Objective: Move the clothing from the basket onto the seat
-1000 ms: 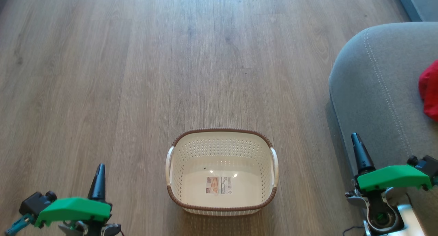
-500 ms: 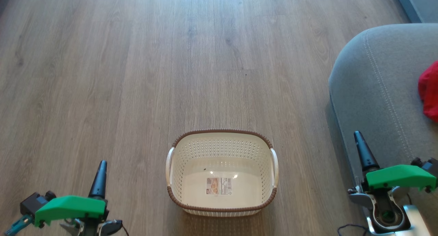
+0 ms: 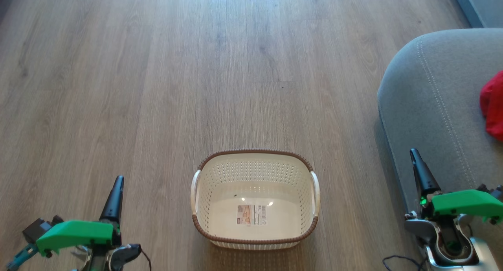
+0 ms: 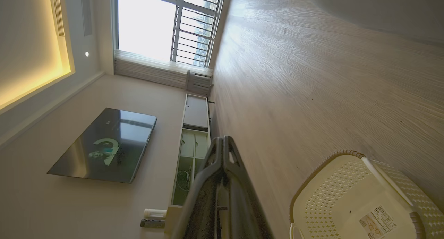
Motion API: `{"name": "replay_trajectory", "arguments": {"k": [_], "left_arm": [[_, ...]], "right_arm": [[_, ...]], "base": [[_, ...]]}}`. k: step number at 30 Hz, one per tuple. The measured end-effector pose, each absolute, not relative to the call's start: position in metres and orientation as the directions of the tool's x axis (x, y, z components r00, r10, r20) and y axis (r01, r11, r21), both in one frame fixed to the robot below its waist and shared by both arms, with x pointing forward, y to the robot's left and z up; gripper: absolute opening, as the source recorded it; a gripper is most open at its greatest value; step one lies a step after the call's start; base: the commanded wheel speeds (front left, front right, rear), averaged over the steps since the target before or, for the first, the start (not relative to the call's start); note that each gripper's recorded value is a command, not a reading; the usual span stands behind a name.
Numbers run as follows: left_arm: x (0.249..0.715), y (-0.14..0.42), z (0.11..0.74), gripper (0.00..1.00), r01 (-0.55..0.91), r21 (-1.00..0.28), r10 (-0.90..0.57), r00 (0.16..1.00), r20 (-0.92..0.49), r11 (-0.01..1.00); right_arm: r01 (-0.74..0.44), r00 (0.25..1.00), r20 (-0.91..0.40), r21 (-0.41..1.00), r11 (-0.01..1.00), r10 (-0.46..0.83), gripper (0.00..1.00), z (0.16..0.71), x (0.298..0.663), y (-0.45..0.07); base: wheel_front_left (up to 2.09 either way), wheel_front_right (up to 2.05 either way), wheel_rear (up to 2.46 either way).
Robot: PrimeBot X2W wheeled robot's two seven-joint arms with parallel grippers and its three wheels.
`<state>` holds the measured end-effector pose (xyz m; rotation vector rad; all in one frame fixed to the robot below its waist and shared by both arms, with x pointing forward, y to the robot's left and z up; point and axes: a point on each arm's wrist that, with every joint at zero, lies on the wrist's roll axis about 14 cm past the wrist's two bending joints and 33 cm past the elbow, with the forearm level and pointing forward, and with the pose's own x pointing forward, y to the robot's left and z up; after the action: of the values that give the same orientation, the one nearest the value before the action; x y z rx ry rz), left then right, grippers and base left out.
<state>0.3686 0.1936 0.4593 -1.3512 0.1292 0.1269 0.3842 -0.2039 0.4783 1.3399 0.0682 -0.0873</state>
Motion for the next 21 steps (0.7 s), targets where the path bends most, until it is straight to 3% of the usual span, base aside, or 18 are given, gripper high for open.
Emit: {"name": "replay_trajectory", "arguments": {"k": [21], "left_arm": [[0.372, 0.189, 0.473, 0.00, -0.108, -0.994, -0.017, 0.994, -0.107, -0.010]], "right_arm": [[0.064, 0.998, -0.064, 0.998, 0.001, -0.024, 0.00, 0.487, 0.381, -0.207]], "base": [[0.00, 0.00, 0.00]]}}
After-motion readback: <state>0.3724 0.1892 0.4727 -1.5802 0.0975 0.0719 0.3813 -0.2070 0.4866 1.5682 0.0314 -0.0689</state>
